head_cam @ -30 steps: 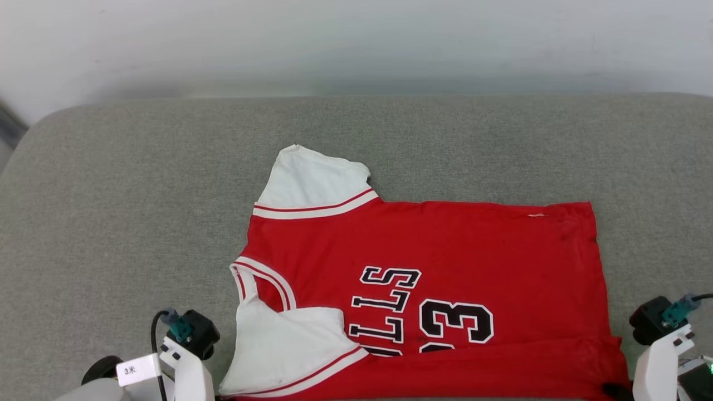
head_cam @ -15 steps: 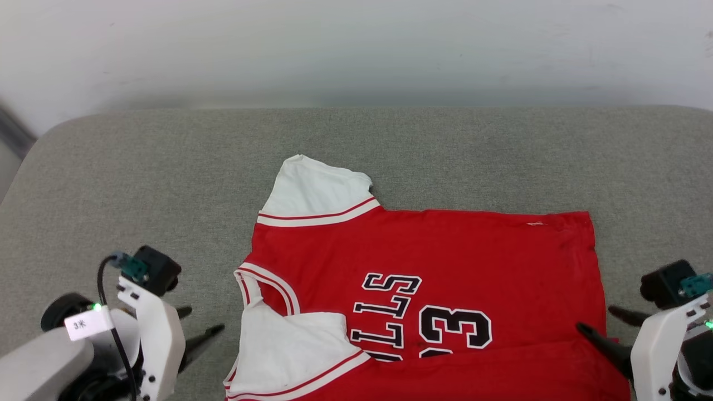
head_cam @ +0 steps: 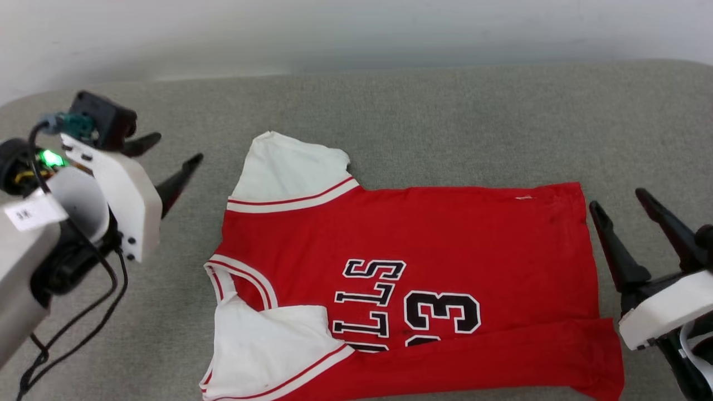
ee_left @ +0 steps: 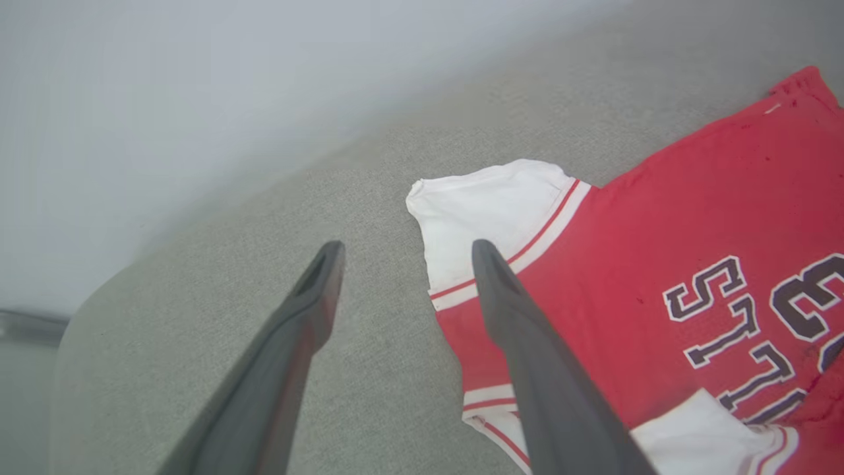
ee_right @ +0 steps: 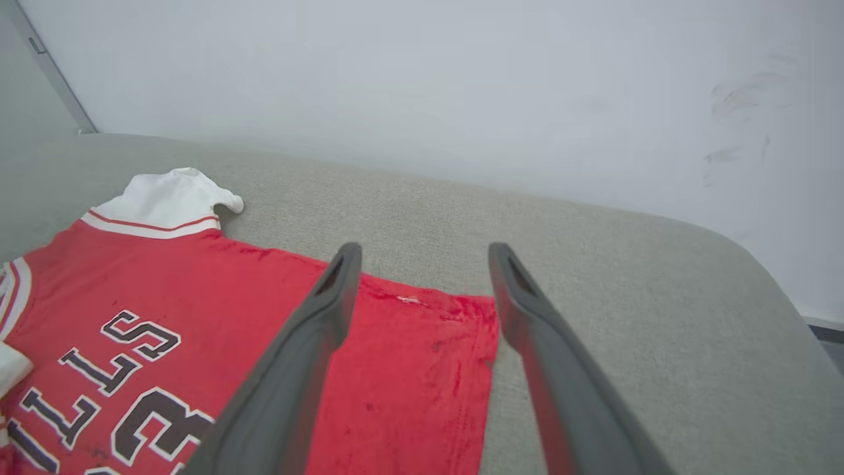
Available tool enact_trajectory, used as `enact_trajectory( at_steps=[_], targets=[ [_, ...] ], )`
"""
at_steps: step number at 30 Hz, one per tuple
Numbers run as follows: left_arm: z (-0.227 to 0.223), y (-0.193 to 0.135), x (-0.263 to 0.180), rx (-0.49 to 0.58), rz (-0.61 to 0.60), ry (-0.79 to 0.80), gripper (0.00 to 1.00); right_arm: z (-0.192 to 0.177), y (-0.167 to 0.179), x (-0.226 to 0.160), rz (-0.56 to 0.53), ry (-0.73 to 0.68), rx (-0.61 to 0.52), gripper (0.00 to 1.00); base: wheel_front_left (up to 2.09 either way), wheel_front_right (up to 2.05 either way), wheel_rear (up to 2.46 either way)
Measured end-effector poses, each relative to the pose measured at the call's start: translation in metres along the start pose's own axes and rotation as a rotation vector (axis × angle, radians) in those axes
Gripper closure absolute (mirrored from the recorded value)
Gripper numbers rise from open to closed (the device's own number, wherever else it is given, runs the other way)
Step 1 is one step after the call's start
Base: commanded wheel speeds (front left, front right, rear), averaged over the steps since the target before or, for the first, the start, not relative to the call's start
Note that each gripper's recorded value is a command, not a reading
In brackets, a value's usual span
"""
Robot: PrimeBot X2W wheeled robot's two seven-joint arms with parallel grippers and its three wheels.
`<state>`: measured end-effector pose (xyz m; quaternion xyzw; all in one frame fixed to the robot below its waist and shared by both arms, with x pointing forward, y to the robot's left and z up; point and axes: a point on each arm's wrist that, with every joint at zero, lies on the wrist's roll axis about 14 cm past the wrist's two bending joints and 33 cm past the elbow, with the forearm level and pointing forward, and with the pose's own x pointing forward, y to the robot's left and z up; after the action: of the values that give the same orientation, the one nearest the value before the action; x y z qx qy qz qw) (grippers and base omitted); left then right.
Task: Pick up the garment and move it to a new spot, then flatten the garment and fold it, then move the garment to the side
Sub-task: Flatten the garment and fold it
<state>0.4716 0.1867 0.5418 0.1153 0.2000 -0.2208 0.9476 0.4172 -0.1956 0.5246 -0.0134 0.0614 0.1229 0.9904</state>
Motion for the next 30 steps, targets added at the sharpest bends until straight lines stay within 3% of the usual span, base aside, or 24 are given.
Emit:
enact_trajectory(
  at_steps=[5, 12, 23, 30],
  targets=[
    [0.021, 0.013, 0.037, -0.005, -0.013, 0.002, 0.00, 0.005, -0.005, 0.001, -0.086, -0.105, -0.001, 0.00, 0.00, 0.00, 0.00],
    [0.015, 0.026, 0.092, -0.015, -0.056, 0.178, 0.00, -0.019, 0.006, 0.007, -0.112, -0.073, -0.029, 0.00, 0.00, 0.00, 0.00],
    [-0.048, 0.009, 0.160, -0.026, -0.194, 0.557, 0.00, -0.051, 0.004, 0.028, -0.107, 0.007, -0.041, 0.00, 0.00, 0.00, 0.00],
    [-0.091, -0.012, 0.181, -0.040, -0.267, 0.693, 0.00, -0.068, -0.005, 0.031, -0.125, 0.051, -0.050, 0.00, 0.00, 0.00, 0.00]
  ],
)
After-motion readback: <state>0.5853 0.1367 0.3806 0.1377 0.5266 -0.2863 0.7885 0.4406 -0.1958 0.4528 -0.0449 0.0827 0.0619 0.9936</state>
